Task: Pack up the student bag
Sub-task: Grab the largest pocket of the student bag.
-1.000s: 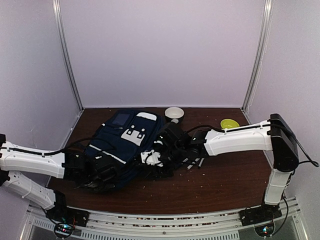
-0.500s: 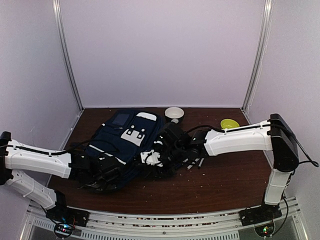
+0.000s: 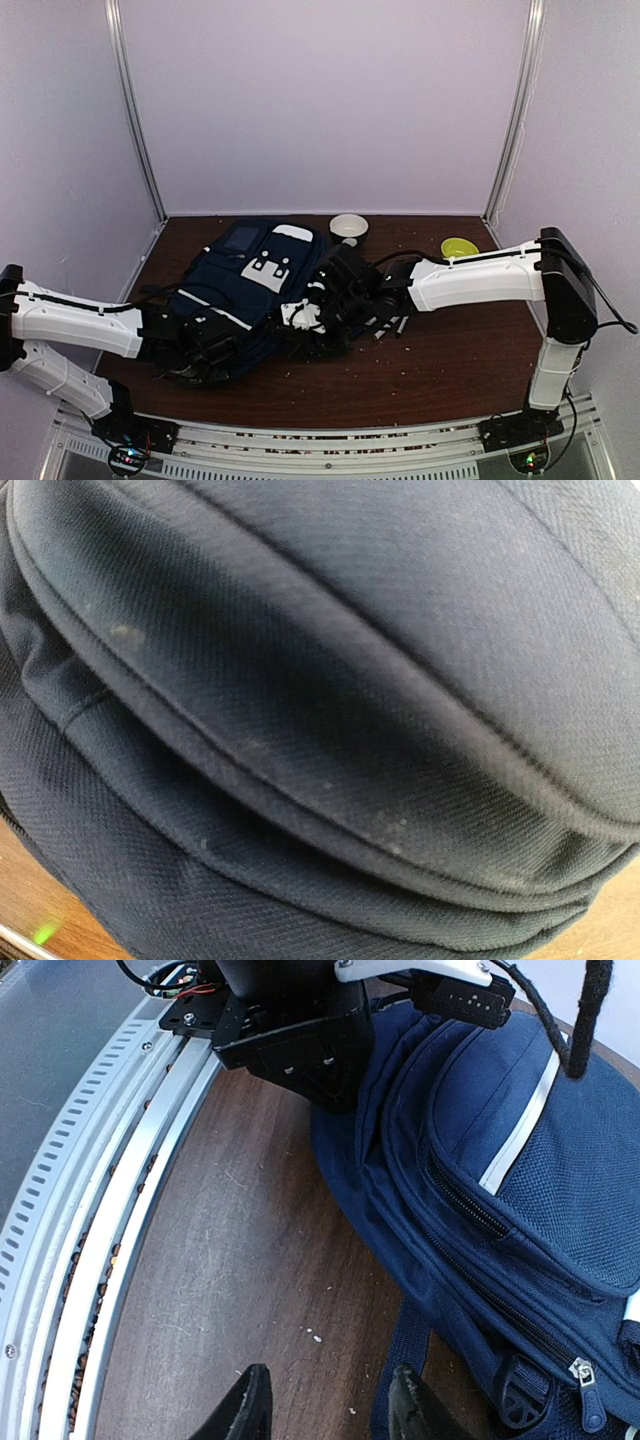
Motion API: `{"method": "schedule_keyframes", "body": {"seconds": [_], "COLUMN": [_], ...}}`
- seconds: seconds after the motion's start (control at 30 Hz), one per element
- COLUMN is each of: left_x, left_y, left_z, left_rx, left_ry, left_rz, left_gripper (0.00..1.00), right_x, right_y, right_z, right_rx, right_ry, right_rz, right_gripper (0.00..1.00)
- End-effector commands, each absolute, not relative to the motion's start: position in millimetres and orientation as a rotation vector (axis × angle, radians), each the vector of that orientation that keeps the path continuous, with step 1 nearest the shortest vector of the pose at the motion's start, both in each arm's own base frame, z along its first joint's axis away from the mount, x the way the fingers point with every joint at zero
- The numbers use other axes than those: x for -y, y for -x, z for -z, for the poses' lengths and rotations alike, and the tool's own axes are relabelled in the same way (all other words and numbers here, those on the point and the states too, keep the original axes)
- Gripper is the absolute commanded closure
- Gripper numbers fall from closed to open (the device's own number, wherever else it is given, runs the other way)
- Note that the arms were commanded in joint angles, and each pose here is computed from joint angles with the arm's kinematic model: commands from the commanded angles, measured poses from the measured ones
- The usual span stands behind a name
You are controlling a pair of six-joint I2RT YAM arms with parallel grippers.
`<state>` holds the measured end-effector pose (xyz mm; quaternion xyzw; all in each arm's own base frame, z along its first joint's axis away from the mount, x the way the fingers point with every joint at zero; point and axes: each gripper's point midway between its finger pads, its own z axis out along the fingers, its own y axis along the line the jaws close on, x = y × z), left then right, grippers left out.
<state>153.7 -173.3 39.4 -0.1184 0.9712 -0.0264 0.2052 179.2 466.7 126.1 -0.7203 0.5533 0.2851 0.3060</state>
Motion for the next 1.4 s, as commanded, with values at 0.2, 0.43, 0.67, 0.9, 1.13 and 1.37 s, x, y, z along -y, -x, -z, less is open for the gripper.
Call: {"method": "schedule_keyframes", "body": {"seconds": [0.2,0.43,0.67,0.9,1.13,1.37], "left_x": [169,164,166,165,161,169], "left_y": [-160,-158,-153,-148,-144,-145], "left_z": [-77,-98,-103,-112,-112,-111], "left_rx": [-2.642,-2.607,-2.618,-2.612,-2.594,-2.59], "left_ry": [0.241,0.162,0.053,0.04,0.073,0.029], "left_rz": [0.137,0.246,0.294,0.36,0.432,0.464], "left_gripper": [1.0,1.0,1.0,1.0,1.0,1.0], "right_x": [-475,-498,-542,-574,-579,-576], "right_y": [-179,-174,-167,-166,-180,-179], "right_z": [-142,-147,-138,-123,-133,-156], "right_rx": [-1.393,-1.304,-1.208,-1.15,-1.182,-1.177], "right_ry": [1.914,1.955,1.974,1.935,1.806,1.785], "right_rz": [-0.743,-0.68,-0.617,-0.439,-0.374,-0.403], "right_gripper": [0.6,0.6,0.59,0.56,0.57,0.59]}}
